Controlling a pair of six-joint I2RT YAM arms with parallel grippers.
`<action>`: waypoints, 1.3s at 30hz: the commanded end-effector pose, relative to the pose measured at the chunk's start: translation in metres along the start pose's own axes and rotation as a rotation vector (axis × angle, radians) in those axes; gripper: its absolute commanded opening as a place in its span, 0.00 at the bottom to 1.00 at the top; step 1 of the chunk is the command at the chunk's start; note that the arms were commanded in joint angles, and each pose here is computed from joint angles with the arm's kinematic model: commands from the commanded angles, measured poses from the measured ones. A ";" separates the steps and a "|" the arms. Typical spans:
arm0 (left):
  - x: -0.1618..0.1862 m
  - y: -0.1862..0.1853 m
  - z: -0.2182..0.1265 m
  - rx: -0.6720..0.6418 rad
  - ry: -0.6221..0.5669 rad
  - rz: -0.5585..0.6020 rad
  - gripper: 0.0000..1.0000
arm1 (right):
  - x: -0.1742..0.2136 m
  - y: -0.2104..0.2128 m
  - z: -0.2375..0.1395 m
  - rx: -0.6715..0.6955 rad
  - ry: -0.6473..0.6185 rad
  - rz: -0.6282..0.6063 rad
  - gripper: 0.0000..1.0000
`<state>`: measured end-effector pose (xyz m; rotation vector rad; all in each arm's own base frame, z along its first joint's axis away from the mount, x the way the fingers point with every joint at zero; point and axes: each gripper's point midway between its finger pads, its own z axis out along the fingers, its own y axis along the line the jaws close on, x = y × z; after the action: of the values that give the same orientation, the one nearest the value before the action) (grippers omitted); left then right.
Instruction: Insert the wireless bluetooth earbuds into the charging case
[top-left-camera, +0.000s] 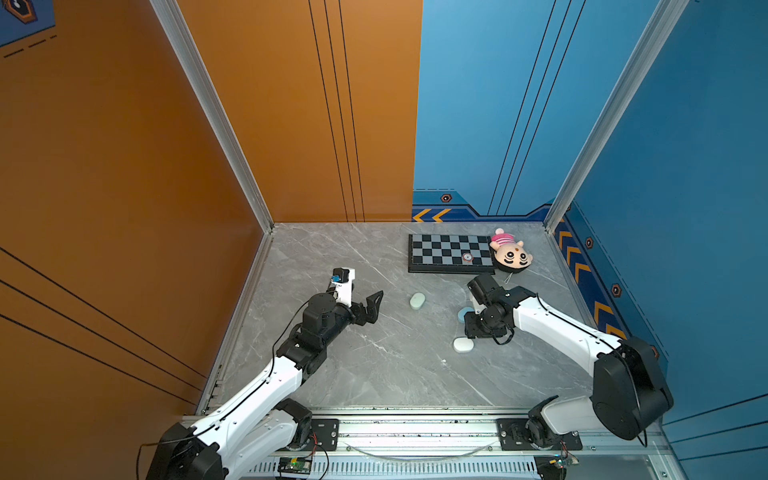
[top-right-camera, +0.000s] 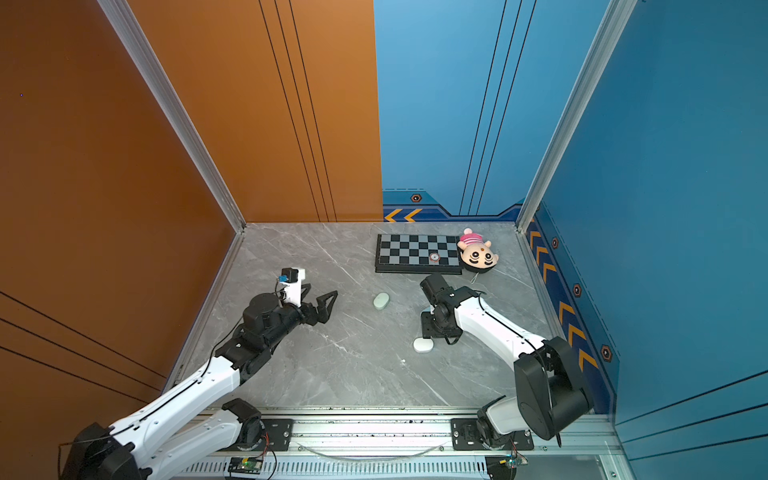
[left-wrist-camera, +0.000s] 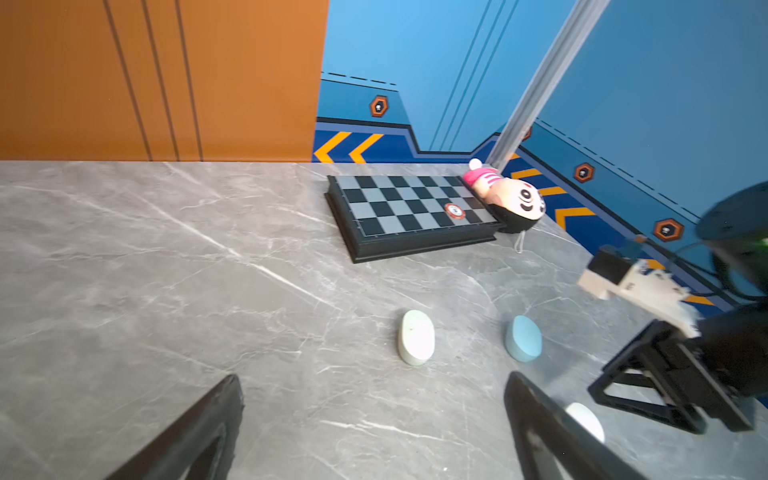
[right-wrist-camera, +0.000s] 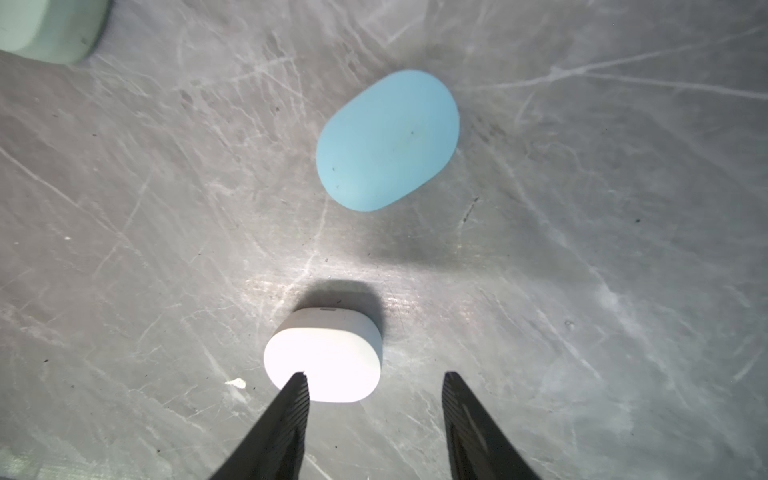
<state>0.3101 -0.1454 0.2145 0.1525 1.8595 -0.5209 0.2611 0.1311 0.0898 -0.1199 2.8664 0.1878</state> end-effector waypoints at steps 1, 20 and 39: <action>-0.003 0.044 -0.016 -0.193 0.031 0.025 0.98 | -0.050 -0.009 -0.053 -0.009 -0.245 -0.054 0.55; 0.056 0.200 -0.029 -0.637 -0.015 0.016 0.98 | -0.061 -0.143 -0.047 0.196 -0.893 0.105 0.58; 0.063 0.203 0.043 -0.475 0.017 0.141 0.98 | -0.119 -0.157 0.012 0.210 -0.964 0.098 0.77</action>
<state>0.3889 0.0137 0.0739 -0.0681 1.9748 0.0434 0.3754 -0.0159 0.0629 0.1413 2.0084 -0.0039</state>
